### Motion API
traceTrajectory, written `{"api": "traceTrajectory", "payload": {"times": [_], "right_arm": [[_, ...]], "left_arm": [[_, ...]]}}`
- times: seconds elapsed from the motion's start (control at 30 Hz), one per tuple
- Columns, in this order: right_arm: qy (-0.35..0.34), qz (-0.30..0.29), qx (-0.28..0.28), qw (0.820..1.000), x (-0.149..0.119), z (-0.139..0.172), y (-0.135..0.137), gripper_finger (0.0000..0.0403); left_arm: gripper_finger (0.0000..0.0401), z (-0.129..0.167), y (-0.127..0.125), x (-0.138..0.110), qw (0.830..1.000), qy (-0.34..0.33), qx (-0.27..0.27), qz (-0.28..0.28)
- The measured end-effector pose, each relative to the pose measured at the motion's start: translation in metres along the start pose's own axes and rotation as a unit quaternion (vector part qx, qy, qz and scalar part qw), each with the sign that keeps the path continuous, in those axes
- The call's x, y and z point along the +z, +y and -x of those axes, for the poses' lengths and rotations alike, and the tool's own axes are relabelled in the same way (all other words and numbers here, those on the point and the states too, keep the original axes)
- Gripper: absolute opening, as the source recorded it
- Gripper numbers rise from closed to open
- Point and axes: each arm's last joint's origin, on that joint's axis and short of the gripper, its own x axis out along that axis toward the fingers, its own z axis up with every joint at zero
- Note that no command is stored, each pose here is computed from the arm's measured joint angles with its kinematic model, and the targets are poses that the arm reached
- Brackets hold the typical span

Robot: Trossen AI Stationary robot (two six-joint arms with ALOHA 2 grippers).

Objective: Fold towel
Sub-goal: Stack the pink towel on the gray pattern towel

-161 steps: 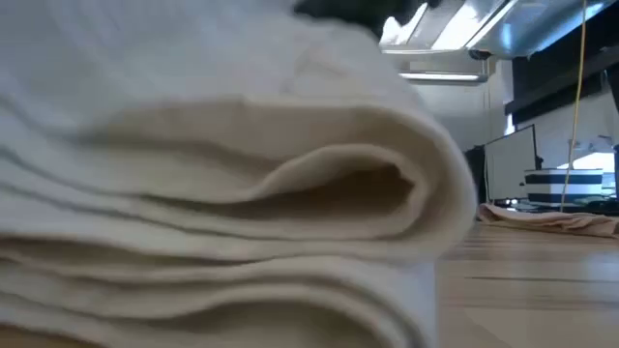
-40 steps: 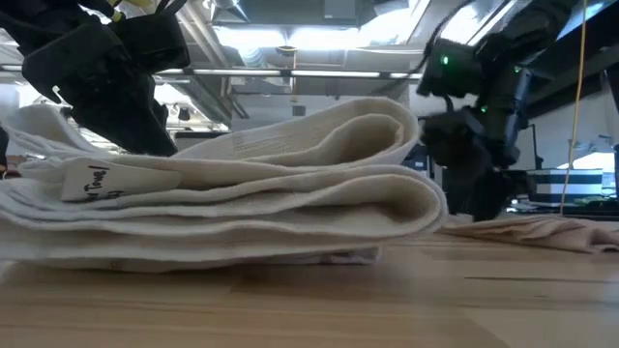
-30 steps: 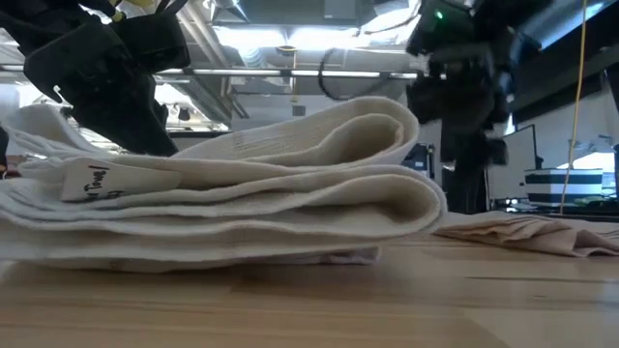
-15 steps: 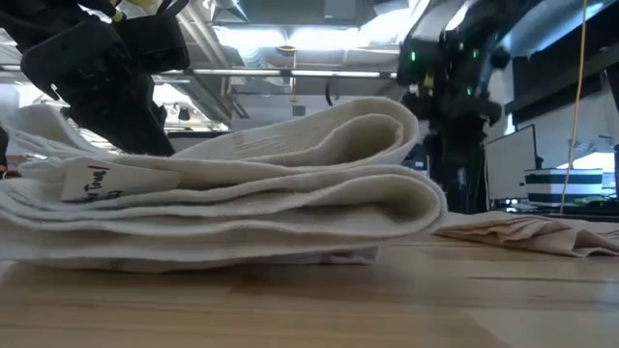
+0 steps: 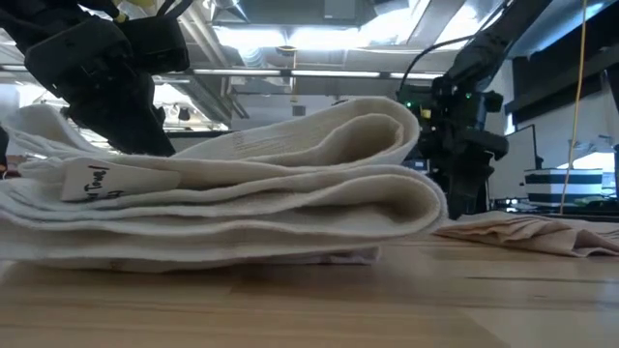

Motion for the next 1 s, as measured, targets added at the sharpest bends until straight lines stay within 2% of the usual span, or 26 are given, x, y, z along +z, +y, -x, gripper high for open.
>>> {"api": "traceTrajectory", "payload": {"times": [0.1, 0.2, 0.3, 0.43, 0.47, 0.6, 0.73, 0.87, 1.0], "right_arm": [[0.01, -0.002, 0.011, 1.0, -0.001, -0.004, 0.001, 0.0245], [0.02, 0.002, 0.013, 1.0, -0.002, -0.007, 0.004, 0.0205], [0.024, 0.006, 0.026, 0.999, -0.001, -0.009, 0.009, 0.0139], [0.032, 0.005, 0.031, 0.999, 0.0, -0.013, 0.016, 0.003], [0.035, 0.007, 0.034, 0.999, 0.0, -0.013, 0.02, 0.0017], [0.048, 0.007, 0.021, 0.999, 0.005, -0.013, 0.039, 0.0021], [0.052, 0.037, 0.013, 0.998, 0.016, -0.007, 0.073, 0.0009], [0.049, 0.049, 0.021, 0.997, 0.028, -0.003, 0.116, 0.0009], [0.025, 0.081, 0.031, 0.996, 0.044, 0.003, 0.17, 0.0007]], "left_arm": [[0.0178, 0.0, 0.0, 0.0, 1.0, 0.0, 0.0, 0.0], [0.0178, 0.0, 0.0, 0.0, 1.0, 0.0, 0.0, 0.001], [0.0178, 0.0, 0.0, 0.0, 1.0, 0.0, 0.001, 0.001], [0.0178, 0.0, 0.0, 0.0, 1.0, 0.0, 0.0, 0.0], [0.0178, 0.0, 0.0, 0.0, 1.0, 0.0, 0.0, 0.0], [0.0178, 0.0, 0.0, 0.0, 1.0, 0.0, 0.0, -0.004], [0.0178, 0.0, 0.0, 0.0, 1.0, 0.0, 0.001, -0.017], [0.0178, 0.0, 0.0, 0.0, 1.0, 0.0, 0.0, -0.023], [0.0178, 0.0, 0.0, 0.0, 1.0, 0.0, 0.001, -0.025]]}}
